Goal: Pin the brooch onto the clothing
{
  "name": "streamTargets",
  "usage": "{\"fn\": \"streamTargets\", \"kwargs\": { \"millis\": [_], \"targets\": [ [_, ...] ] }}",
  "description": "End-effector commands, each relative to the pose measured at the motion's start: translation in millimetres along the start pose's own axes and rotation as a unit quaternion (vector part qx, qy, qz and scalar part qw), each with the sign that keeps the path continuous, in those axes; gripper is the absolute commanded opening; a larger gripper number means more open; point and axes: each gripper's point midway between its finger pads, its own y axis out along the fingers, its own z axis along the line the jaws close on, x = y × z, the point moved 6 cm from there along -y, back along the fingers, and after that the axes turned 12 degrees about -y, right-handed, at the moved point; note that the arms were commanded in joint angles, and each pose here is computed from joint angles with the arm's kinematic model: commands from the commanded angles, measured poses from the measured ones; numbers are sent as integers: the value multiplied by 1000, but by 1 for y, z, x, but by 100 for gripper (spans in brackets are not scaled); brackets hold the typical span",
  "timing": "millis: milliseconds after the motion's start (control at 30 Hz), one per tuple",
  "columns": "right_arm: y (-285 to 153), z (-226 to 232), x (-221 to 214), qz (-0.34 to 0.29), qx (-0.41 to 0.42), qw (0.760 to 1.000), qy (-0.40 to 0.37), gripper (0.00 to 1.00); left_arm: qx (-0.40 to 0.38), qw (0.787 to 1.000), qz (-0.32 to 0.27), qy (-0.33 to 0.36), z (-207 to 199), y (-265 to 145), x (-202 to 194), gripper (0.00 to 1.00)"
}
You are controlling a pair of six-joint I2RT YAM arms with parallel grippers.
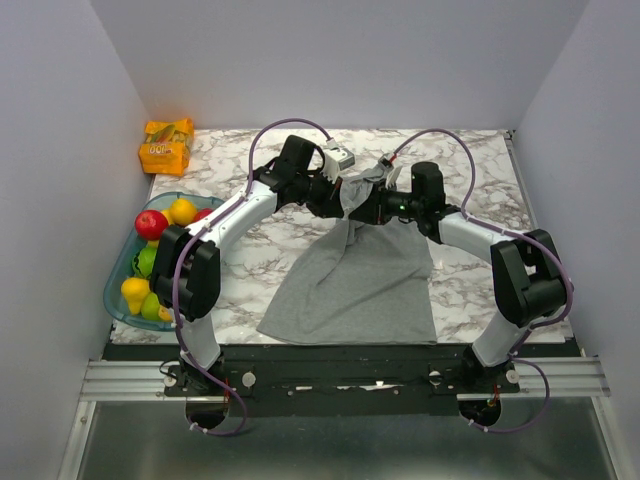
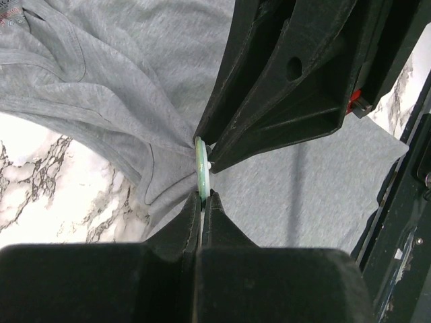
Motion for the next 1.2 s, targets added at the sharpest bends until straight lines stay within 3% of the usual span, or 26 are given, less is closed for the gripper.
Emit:
{"fn": "streamTargets", "kwargs": {
  "millis": [0, 1167],
  "targets": [
    [10, -2, 11, -9, -18, 1000, -4, 27, -53, 998, -3, 22, -28, 5, 7, 0],
    [21, 11, 26, -18, -12, 1000, -3, 28, -49, 998, 6, 26, -37, 16, 1, 0]
  ]
}}
